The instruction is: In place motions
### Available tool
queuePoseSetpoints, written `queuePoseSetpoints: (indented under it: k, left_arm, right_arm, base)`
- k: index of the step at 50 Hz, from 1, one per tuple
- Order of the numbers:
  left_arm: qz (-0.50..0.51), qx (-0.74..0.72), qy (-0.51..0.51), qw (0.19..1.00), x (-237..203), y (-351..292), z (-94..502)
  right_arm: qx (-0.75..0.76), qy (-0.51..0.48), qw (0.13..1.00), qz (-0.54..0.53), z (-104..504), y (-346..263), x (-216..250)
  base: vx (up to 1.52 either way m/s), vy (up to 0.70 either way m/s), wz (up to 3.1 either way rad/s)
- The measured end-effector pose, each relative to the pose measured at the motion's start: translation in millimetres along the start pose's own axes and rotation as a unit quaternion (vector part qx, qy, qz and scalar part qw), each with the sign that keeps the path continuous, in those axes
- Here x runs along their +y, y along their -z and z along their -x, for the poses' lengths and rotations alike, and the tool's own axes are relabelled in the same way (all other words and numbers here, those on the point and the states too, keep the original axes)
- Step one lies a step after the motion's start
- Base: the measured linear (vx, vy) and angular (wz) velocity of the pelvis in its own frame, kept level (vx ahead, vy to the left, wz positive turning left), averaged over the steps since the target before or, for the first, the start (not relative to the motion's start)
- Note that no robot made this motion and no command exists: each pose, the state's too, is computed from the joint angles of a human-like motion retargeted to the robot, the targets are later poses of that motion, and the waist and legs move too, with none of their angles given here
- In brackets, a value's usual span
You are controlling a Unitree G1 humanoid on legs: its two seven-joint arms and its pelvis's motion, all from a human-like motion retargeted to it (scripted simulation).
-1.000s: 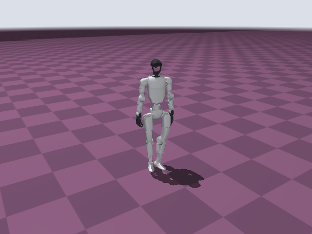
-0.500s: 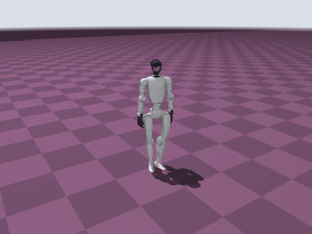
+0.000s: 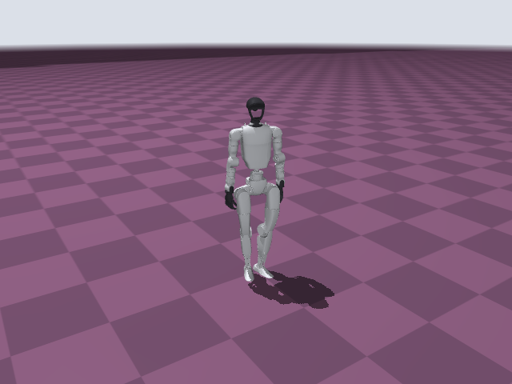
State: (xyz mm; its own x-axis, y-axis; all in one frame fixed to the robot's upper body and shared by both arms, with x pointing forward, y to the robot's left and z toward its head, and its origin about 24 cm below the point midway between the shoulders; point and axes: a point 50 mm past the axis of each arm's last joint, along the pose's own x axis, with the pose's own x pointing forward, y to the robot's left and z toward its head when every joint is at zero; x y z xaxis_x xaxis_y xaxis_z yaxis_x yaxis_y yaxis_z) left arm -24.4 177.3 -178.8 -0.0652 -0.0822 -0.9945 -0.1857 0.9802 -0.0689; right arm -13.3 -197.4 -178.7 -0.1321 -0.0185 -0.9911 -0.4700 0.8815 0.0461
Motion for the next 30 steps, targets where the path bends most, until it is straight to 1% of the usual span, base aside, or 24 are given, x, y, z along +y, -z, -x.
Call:
queuePoseSetpoints:
  k: [16, 30]
  left_arm:
    - [0.005, -0.006, 0.004, 1.000, -3.4, -3.4, -0.5]
    - [0.031, -0.011, 0.003, 0.999, -3.4, -5.5, -0.4]
  right_arm:
    - [0.000, -0.001, 1.000, -0.006, 0.1, -0.2, -0.6]
    - [-0.005, -0.004, 1.000, -0.007, 0.5, -4.6, -1.4]
  base:
    - [0.00, 0.00, 0.00]
    - [0.00, 0.00, 0.00]
